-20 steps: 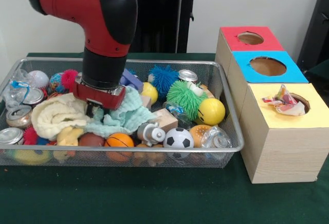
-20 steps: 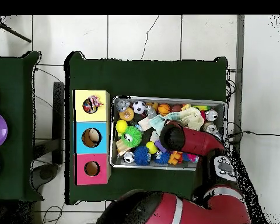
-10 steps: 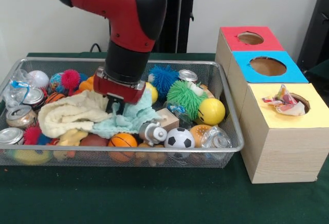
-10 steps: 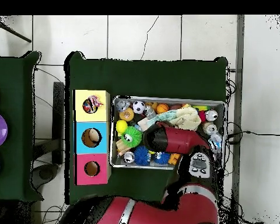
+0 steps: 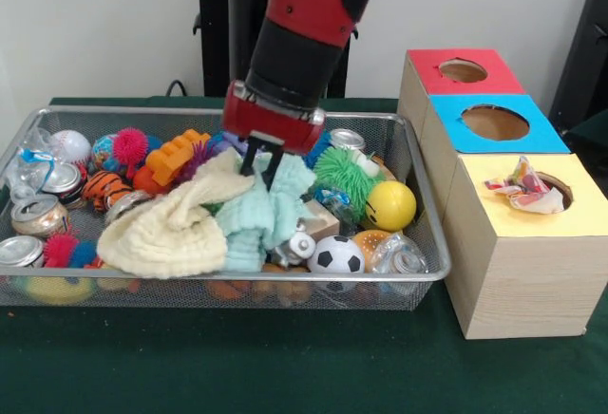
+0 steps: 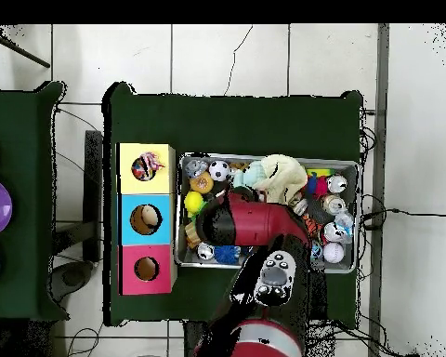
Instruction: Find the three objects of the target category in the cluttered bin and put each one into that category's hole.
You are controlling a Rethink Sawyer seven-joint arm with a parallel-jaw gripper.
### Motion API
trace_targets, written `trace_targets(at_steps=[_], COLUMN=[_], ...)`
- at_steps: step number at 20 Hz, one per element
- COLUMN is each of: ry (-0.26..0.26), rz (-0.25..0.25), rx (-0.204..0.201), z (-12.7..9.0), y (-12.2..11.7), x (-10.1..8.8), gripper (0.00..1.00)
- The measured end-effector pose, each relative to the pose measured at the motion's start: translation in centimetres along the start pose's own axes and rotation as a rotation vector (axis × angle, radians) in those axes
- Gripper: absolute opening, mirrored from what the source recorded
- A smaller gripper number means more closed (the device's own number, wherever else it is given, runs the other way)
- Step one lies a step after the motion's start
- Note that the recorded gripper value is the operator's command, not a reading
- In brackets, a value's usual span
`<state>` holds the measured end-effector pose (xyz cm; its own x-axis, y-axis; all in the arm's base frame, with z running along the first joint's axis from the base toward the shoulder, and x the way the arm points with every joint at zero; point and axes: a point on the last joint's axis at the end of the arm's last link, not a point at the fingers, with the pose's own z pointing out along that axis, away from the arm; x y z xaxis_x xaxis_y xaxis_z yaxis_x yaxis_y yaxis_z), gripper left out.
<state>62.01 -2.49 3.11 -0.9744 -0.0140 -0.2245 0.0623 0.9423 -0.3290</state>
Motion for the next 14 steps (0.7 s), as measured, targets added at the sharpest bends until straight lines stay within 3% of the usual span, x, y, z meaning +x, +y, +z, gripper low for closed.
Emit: trace_targets(at_steps=[5, 14], ry=[-0.009, 0.047], rz=[0.0, 0.011], rx=[-0.003, 0.003], z=[-3.8, -10.8], y=[1.0, 2.4], x=[-1.7, -2.9], gripper=[0.0, 0.0])
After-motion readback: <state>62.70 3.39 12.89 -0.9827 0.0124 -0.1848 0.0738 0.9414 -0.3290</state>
